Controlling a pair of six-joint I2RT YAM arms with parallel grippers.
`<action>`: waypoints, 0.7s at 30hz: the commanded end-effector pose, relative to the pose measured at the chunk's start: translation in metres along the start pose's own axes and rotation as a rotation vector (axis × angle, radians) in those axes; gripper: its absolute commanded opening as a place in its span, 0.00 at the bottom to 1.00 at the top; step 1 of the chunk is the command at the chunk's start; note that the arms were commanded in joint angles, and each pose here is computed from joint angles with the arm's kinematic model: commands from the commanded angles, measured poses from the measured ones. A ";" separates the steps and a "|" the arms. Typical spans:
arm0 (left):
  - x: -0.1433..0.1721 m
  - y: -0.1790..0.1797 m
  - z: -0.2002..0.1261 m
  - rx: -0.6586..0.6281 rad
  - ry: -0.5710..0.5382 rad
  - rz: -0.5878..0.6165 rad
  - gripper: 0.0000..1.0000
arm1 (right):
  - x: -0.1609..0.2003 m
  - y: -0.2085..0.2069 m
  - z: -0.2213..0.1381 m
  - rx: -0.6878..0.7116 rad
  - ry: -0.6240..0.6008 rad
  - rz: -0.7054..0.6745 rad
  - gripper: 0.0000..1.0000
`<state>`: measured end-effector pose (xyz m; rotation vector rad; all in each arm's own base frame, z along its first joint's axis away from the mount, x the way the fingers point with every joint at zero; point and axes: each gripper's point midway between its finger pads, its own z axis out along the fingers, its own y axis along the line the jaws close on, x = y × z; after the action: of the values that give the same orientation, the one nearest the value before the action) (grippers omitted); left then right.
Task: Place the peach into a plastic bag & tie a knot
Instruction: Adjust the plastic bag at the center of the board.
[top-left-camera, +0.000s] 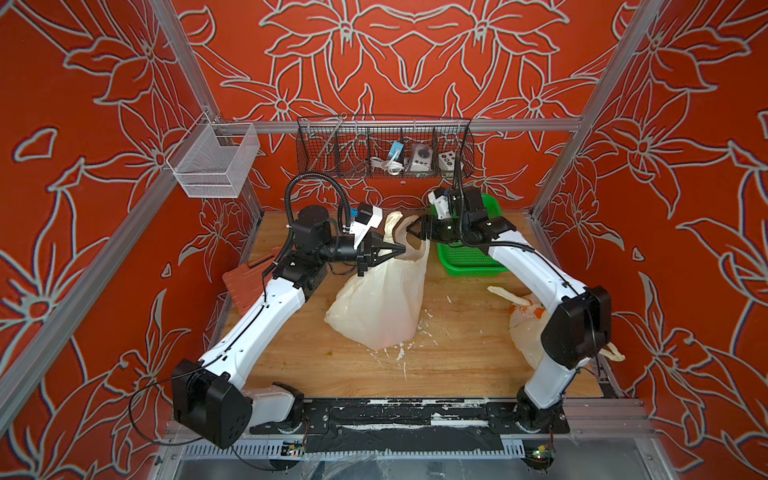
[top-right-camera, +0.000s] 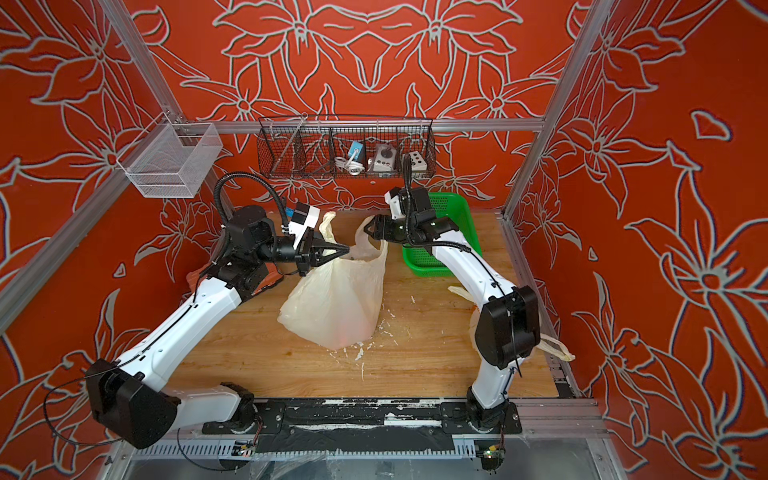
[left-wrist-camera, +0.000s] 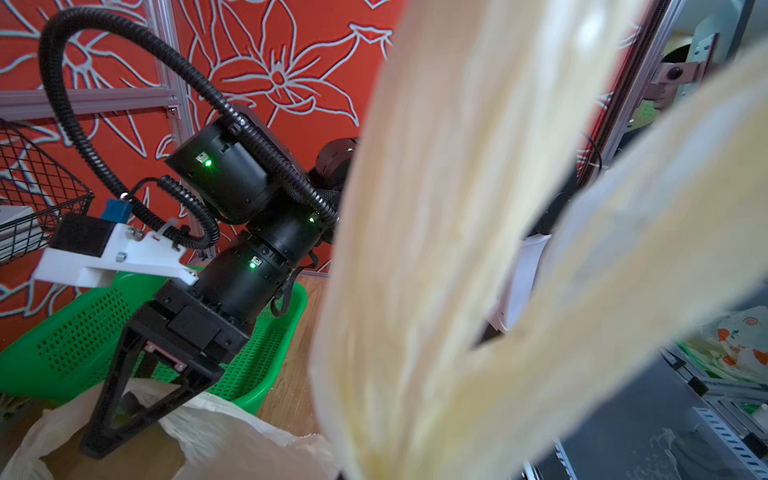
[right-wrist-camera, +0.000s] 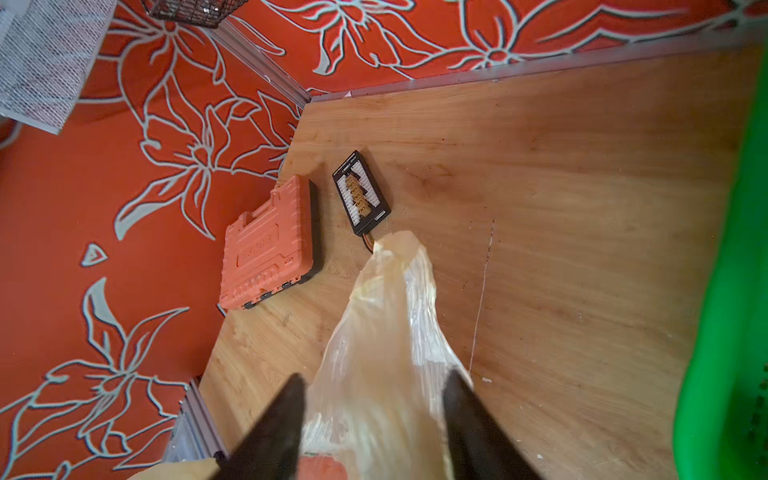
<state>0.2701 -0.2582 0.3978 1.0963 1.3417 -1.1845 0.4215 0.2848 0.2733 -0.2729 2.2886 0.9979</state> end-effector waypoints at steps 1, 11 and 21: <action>-0.011 0.012 -0.016 -0.186 -0.019 0.016 0.00 | -0.020 0.019 -0.051 -0.031 -0.096 -0.021 0.07; 0.029 0.096 -0.039 -0.655 -0.010 -0.228 0.00 | 0.011 0.093 -0.190 -0.172 -0.188 -0.111 0.00; 0.088 0.161 -0.009 -0.567 0.004 -0.386 0.00 | 0.036 0.152 -0.122 -0.353 -0.196 -0.186 0.00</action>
<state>0.4162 -0.2202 0.2910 0.4248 1.8624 -0.8569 0.2497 0.2882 0.4329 -0.5662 1.8608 1.2650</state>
